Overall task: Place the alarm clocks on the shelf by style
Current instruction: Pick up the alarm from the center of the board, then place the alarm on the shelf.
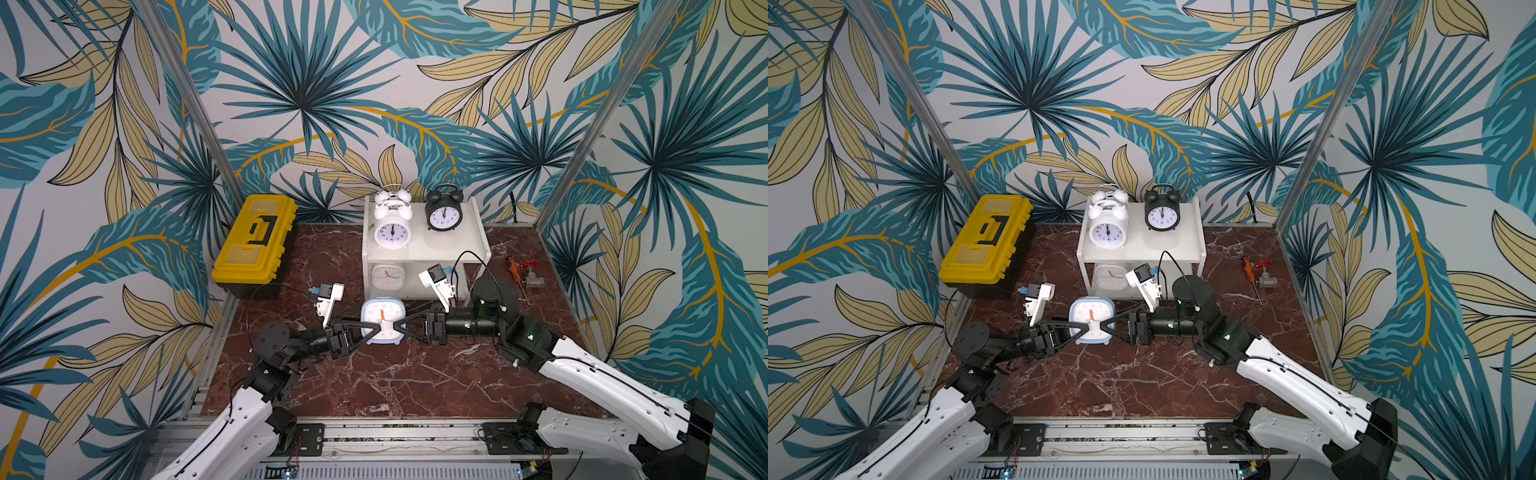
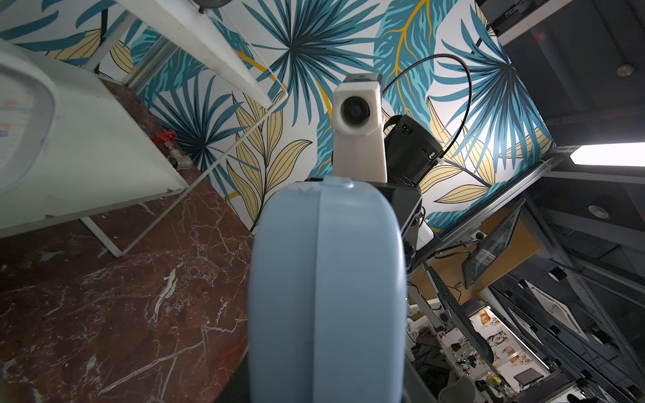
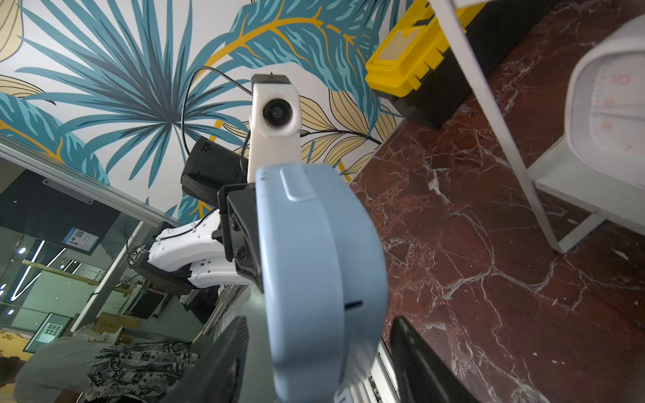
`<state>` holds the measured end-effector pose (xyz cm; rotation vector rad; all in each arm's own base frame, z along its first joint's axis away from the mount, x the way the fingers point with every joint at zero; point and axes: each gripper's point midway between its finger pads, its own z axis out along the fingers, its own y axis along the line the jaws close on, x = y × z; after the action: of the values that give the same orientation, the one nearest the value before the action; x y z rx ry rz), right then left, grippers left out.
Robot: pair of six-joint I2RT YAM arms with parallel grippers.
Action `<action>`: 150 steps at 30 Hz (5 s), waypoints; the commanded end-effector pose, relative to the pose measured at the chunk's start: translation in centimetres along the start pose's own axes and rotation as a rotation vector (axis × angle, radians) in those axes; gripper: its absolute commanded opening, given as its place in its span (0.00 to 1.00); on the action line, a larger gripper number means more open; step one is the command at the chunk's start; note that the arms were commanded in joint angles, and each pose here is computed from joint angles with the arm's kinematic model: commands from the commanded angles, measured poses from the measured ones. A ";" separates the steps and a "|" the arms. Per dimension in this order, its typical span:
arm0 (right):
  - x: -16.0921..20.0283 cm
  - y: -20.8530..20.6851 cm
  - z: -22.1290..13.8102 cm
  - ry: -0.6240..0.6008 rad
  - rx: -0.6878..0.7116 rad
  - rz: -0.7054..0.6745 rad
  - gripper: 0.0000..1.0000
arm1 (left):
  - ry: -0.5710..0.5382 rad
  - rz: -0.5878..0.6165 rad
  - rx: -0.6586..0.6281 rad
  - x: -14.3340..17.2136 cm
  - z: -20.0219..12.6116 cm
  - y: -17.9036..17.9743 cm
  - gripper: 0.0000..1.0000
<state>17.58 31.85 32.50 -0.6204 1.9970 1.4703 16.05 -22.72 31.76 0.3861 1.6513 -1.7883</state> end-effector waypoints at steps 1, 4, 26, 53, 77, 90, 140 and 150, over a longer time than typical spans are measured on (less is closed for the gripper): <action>0.8 0.1 -0.3 0.041 -0.004 -0.006 0.64 | -0.022 0.080 0.046 -1.3 0.1 -2.4 0.26; 0.9 0.3 -0.1 0.046 -0.021 -0.003 0.57 | -0.027 0.086 0.051 -1.5 0.0 -2.7 0.26; 0.2 0.5 0.1 0.067 -0.047 -0.036 0.33 | 0.023 0.085 0.076 -0.9 0.3 -3.1 0.25; -1.9 -13.2 -9.1 -0.314 0.809 -0.387 0.21 | -0.225 0.118 -0.494 -4.2 -4.5 4.2 0.74; -4.8 -18.6 -6.1 -0.391 0.876 -0.424 0.22 | -0.193 0.057 -0.529 -2.3 -5.1 6.0 0.73; -3.7 -21.0 -5.4 -0.370 0.903 -0.415 0.33 | -0.185 0.054 -0.540 -2.0 -5.3 6.3 0.72; -2.8 -23.2 -8.5 -0.424 1.061 -0.294 0.41 | -0.172 0.064 -0.538 -1.8 -5.3 6.3 0.69; -2.7 -21.7 -9.3 -0.415 1.029 -0.273 0.40 | -0.176 0.065 -0.562 -1.8 -5.6 6.6 0.69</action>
<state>32.98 17.28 20.29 -0.1210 1.8960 0.2315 20.35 -17.11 26.80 0.0199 1.9026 -1.2303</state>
